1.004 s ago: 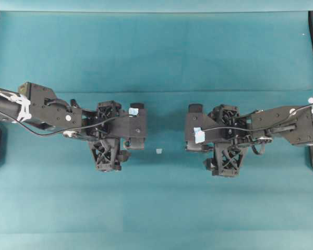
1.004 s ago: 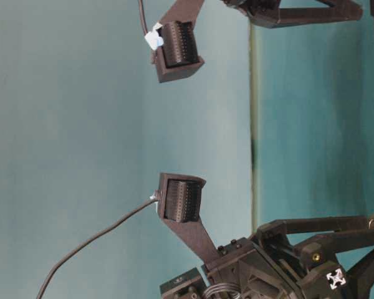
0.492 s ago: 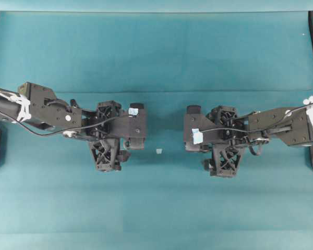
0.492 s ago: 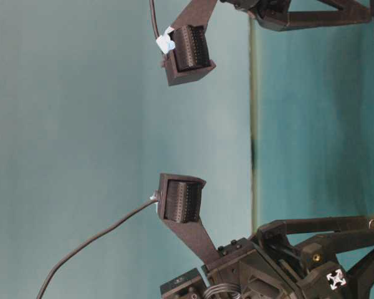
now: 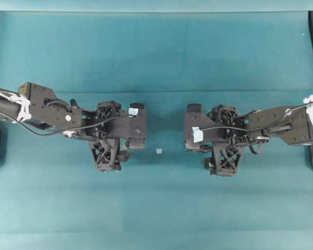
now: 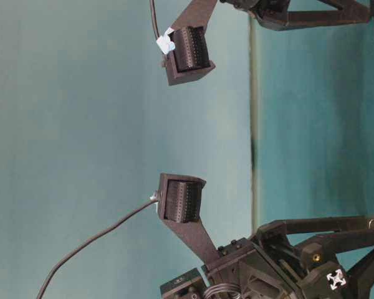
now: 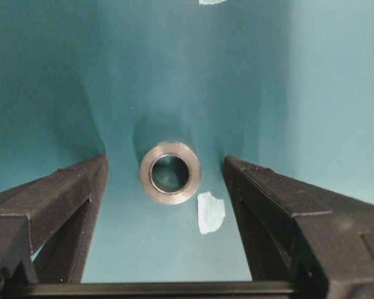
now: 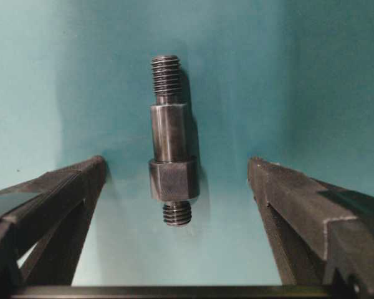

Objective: Insert the washer onto the shaft with both hands.
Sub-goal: 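Lower left gripper over washer and right gripper over shaft, aligning, then close left gripper on the washer and right gripper on the shaft's hex collar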

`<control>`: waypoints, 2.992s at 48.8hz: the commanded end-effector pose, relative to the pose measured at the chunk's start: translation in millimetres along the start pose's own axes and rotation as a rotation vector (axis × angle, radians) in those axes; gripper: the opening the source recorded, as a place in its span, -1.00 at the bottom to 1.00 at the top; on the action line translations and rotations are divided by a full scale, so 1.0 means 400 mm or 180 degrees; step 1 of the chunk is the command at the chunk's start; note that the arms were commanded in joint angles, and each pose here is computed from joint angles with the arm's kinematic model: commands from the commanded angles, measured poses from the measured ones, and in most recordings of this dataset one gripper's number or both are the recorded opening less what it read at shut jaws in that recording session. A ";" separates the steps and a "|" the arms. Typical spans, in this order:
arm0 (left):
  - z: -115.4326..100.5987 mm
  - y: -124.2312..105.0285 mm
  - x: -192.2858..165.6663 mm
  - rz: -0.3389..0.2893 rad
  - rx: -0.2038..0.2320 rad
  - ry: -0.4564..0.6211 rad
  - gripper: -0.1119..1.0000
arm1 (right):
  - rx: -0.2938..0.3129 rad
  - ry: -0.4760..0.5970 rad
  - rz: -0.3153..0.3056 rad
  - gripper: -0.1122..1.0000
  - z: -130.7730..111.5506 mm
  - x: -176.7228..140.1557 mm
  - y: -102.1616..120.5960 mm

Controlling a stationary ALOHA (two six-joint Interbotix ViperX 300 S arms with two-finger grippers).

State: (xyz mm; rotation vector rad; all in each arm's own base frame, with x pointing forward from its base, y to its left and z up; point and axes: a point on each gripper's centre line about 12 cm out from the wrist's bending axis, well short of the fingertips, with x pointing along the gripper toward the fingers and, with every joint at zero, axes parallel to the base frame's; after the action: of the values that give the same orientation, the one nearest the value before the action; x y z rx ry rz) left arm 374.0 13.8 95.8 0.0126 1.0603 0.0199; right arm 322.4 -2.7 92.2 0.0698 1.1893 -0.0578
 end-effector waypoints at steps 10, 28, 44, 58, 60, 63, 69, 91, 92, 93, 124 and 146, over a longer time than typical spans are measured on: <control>0.006 -0.004 -0.004 -0.0004 0.0022 -0.0030 0.60 | -0.0011 0.0043 -0.0018 0.60 -0.006 0.000 -0.007; 0.008 -0.014 -0.005 -0.0022 0.0071 -0.0035 0.10 | 0.0017 0.0091 -0.0029 -0.03 -0.010 0.004 -0.013; 0.013 -0.014 -0.006 -0.0020 0.0081 -0.0055 -0.13 | 0.0076 0.0153 -0.0060 -0.52 -0.016 0.009 -0.031; 0.015 -0.014 -0.009 -0.0021 0.0071 -0.0069 -0.13 | 0.0081 0.0158 -0.0058 -0.62 -0.017 0.010 -0.031; 0.016 -0.014 -0.009 -0.0019 0.0076 -0.0074 -0.13 | 0.0076 0.0153 -0.0060 -0.63 -0.015 0.010 -0.031; 0.016 -0.014 -0.009 -0.0021 0.0071 -0.0074 -0.13 | 0.0076 0.0148 -0.0059 -0.65 -0.014 0.011 -0.031; 0.013 -0.014 -0.010 -0.0021 0.0071 -0.0065 -0.13 | 0.0072 0.0153 -0.0053 -0.69 -0.013 0.011 -0.027; 0.013 -0.014 -0.010 -0.0020 0.0071 -0.0065 -0.13 | 0.0013 0.0181 0.0001 -0.78 -0.005 0.006 0.004; 0.012 -0.014 -0.009 -0.0021 0.0066 -0.0060 -0.13 | 0.0013 0.0177 0.0001 -0.78 -0.003 0.006 0.005; 0.012 -0.014 -0.009 -0.0020 0.0066 -0.0060 -0.13 | 0.0013 0.0172 0.0002 -0.79 -0.002 0.006 0.005; 0.019 -0.014 -0.014 -0.0020 0.0081 -0.0089 -0.13 | 0.0000 0.0070 0.0014 -0.79 0.012 -0.007 0.008; 0.052 -0.012 -0.082 -0.0010 0.0093 -0.0338 -0.13 | 0.0035 -0.0353 0.0054 -0.79 0.048 -0.042 0.011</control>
State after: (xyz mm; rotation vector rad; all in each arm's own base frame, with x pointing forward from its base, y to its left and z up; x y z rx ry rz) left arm 374.0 8.6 118.0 0.0319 1.0020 0.0024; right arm 330.9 -1.4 102.7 0.0785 1.1265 -0.0549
